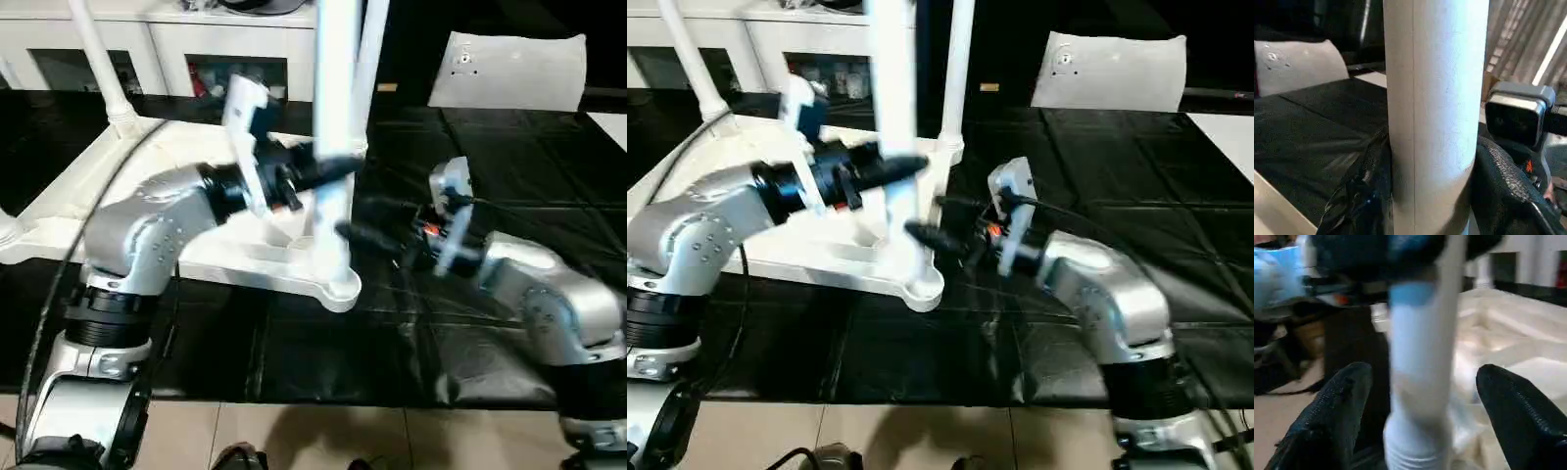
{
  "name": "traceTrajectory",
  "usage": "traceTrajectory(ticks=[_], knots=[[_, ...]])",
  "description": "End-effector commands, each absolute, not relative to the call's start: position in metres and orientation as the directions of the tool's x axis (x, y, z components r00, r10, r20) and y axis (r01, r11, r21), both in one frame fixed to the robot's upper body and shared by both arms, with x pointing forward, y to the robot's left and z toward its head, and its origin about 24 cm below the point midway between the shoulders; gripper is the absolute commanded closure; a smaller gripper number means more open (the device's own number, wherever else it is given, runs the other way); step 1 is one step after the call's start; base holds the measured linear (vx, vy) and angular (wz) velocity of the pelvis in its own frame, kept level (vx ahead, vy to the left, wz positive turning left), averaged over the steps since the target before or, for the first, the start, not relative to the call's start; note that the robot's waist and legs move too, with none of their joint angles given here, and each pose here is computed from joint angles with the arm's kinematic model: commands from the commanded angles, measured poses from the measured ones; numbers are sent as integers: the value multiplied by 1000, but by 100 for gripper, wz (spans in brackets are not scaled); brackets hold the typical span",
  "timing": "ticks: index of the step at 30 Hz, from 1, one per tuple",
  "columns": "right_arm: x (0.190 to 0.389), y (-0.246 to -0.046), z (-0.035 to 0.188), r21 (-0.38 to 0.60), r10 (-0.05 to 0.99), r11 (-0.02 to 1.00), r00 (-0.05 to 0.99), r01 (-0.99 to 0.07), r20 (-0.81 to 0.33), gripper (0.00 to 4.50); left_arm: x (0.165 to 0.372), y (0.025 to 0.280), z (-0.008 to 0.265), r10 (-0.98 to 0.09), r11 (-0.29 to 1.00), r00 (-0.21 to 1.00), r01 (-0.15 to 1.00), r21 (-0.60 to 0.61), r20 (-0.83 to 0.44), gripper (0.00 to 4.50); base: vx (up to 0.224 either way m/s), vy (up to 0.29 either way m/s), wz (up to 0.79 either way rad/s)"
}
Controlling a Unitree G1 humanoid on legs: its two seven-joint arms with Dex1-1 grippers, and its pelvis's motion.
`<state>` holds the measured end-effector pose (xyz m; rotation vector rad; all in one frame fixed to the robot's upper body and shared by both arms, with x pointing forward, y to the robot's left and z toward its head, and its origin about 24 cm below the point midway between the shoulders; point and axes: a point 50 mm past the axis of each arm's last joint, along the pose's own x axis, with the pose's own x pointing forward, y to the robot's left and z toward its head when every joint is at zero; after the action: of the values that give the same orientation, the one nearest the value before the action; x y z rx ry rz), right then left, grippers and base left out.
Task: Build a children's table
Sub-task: Pick table leg
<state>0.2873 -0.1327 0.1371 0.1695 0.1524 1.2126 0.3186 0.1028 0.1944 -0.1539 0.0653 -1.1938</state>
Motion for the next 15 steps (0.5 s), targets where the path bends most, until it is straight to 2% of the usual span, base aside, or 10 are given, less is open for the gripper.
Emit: traceTrajectory(ticks=[1, 3, 5, 8, 10, 13, 15], knots=[[286, -132, 141, 202, 958, 283, 285, -937, -22, 63, 316, 98, 205, -948, 310, 316, 943, -119, 34, 264, 0, 0, 0], [287, -134, 141, 207, 968, 250, 247, -946, -37, 63, 316, 96, 205, -954, 295, 300, 949, -115, 26, 264, 0, 0, 0], [288, -134, 140, 212, 971, 239, 234, -948, -50, 91, 315, 94, 206, -958, 281, 285, 953, -109, 23, 264, 0, 0, 0], [291, -133, 140, 209, 973, 229, 221, -951, -61, 101, 314, 90, 207, -967, 252, 254, 963, -96, 12, 264, 0, 0, 0], [294, -131, 138, 204, 972, 236, 226, -950, -70, 132, 312, 87, 208, -973, 229, 231, 969, -93, 13, 264, 0, 0, 0], [296, -128, 136, 200, 972, 230, 216, -953, -89, 150, 309, 83, 209, -981, 194, 195, 977, -85, 8, 264, 0, 0, 0], [296, -127, 134, 200, 974, 219, 202, -955, -100, 177, 308, 81, 210, -984, 178, 179, 981, -83, 6, 264, 0, 0, 0]])
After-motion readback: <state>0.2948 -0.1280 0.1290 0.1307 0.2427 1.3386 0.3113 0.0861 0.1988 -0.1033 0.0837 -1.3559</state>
